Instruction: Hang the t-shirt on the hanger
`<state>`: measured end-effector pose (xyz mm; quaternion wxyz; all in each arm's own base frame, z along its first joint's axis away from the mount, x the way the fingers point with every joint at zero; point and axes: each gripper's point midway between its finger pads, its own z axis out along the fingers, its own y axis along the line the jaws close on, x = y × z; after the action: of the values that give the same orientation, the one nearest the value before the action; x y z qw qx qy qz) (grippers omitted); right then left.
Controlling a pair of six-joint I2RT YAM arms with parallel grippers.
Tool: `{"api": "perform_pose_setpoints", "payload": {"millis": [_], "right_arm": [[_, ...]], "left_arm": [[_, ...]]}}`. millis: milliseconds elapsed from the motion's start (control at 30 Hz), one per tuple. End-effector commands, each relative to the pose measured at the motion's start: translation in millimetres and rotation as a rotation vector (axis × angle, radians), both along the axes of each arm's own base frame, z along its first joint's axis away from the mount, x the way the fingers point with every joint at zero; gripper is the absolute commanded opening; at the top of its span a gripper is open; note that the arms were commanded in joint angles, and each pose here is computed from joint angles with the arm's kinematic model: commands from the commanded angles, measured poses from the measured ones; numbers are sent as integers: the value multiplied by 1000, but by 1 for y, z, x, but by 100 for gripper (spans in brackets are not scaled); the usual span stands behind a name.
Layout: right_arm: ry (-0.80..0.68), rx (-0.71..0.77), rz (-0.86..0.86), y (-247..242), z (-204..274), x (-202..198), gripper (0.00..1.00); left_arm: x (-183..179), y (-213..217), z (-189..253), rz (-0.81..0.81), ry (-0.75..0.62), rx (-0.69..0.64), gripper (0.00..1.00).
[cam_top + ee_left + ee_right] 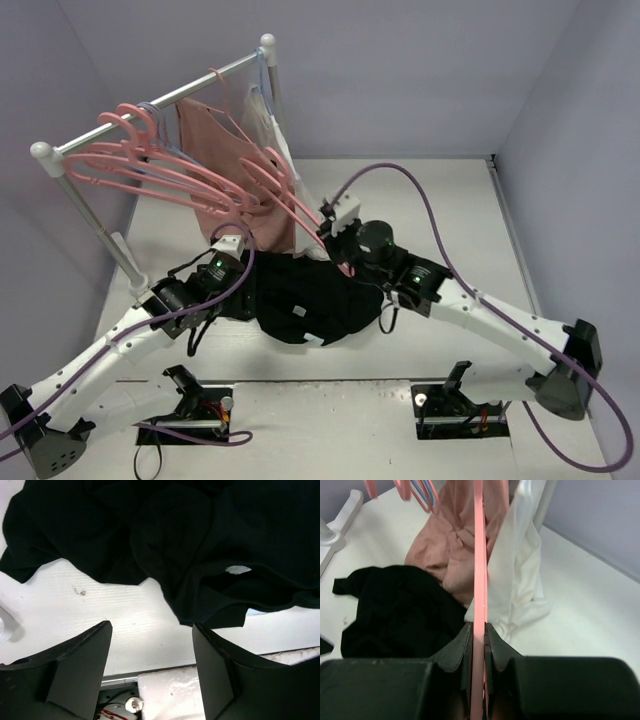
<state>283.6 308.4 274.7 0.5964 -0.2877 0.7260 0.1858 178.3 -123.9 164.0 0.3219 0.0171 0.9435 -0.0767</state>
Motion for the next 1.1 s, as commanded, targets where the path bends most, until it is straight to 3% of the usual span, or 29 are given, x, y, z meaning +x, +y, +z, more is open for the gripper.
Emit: {"api": "perform_pose_setpoints", "payload": {"millis": [0, 300, 767, 1067], "right_arm": [[-3, 111, -30, -24, 14, -21, 0], [95, 190, -57, -71, -19, -64, 0], [113, 205, -83, -88, -32, -74, 0], [129, 216, -83, -94, -40, -80, 0]], "left_arm": [[19, -20, 23, 53, -66, -104, 61], [21, -43, 17, 93, -76, -111, 61], [40, -59, -32, 137, -90, 191, 55], [42, -47, -56, 172, -91, 299, 52]]}}
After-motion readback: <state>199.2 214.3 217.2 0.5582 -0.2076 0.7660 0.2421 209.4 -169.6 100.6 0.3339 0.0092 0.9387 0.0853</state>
